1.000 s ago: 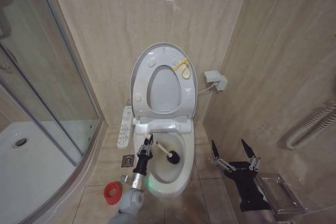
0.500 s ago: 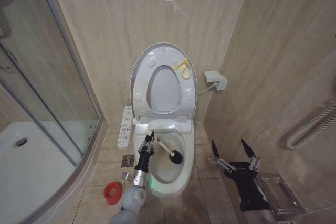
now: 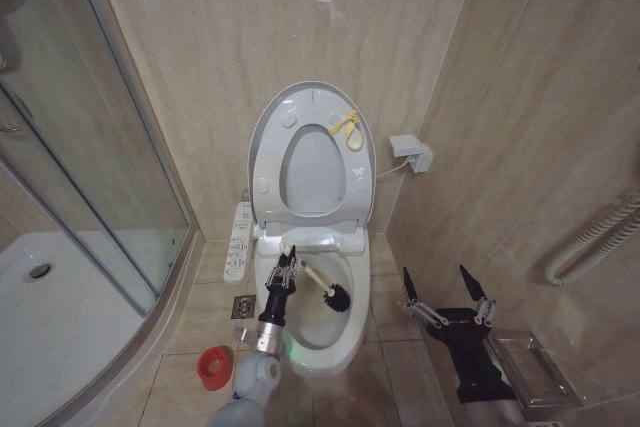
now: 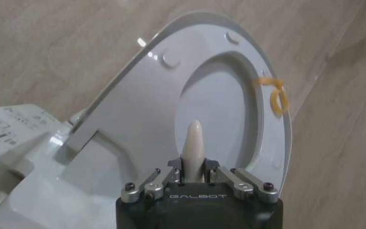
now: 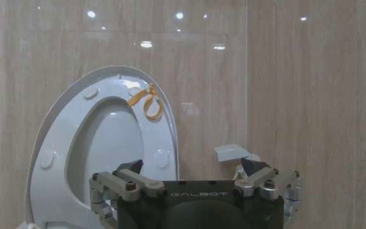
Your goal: Open the toilet lid, clean the toilet bowl with a toilet brush, close the toilet lid, and flush.
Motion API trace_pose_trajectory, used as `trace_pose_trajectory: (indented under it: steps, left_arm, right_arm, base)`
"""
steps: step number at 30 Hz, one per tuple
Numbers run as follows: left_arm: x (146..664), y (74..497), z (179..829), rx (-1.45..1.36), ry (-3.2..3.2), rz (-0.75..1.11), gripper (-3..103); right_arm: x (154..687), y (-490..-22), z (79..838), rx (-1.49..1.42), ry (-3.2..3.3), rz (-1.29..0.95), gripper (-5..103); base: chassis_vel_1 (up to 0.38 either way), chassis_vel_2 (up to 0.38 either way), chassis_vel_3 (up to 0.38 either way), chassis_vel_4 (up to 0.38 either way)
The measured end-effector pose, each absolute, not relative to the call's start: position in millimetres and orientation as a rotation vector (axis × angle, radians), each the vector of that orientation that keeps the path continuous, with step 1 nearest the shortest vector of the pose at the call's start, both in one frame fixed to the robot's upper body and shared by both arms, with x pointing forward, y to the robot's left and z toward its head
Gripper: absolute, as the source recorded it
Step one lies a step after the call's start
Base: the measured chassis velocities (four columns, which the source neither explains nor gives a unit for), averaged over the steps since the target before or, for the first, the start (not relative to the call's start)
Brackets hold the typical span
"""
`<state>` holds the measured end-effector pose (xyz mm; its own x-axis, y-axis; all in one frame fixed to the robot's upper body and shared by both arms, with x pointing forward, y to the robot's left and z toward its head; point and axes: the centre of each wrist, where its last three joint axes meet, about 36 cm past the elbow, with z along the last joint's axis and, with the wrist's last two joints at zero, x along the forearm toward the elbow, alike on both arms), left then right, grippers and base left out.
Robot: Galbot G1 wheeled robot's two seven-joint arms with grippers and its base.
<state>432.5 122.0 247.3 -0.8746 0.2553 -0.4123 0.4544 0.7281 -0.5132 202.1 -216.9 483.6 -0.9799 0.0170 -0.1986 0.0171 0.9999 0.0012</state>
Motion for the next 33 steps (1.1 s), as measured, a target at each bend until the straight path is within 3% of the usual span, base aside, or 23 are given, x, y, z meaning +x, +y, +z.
trace_pose_trajectory:
  steps: [6, 9, 15, 18, 28, 33]
  left_arm:
    - [432, 145, 223, 0.680, 2.696, -0.584, 21]
    - [435, 148, 225, 0.711, 2.689, -0.520, 21]
    - [448, 107, 260, 0.582, 2.595, -0.837, 21]
    - [451, 102, 262, 0.575, 2.593, -0.868, 21]
    - [457, 135, 237, 0.814, 2.626, -0.421, 21]
    - [465, 124, 248, 0.761, 2.585, -0.438, 21]
  right_arm:
    - [202, -217, 484, 0.025, 2.942, -0.001, 100]
    - [202, -217, 484, 0.025, 2.942, -0.001, 100]
    - [202, -217, 484, 0.025, 2.942, -0.001, 100]
    - [202, -217, 484, 0.025, 2.942, -0.001, 100]
    - [202, -217, 484, 0.025, 2.942, -0.001, 100]
    - [202, -217, 484, 0.025, 2.942, -0.001, 100]
  base:
    - [0.000, 0.000, 0.000, 0.000]
    - [0.000, 0.000, 0.000, 0.000]
    - [0.000, 0.000, 0.000, 0.000]
    - [0.000, 0.000, 0.000, 0.000]
    - [0.000, 0.000, 0.000, 0.000]
    - [0.000, 0.000, 0.000, 0.000]
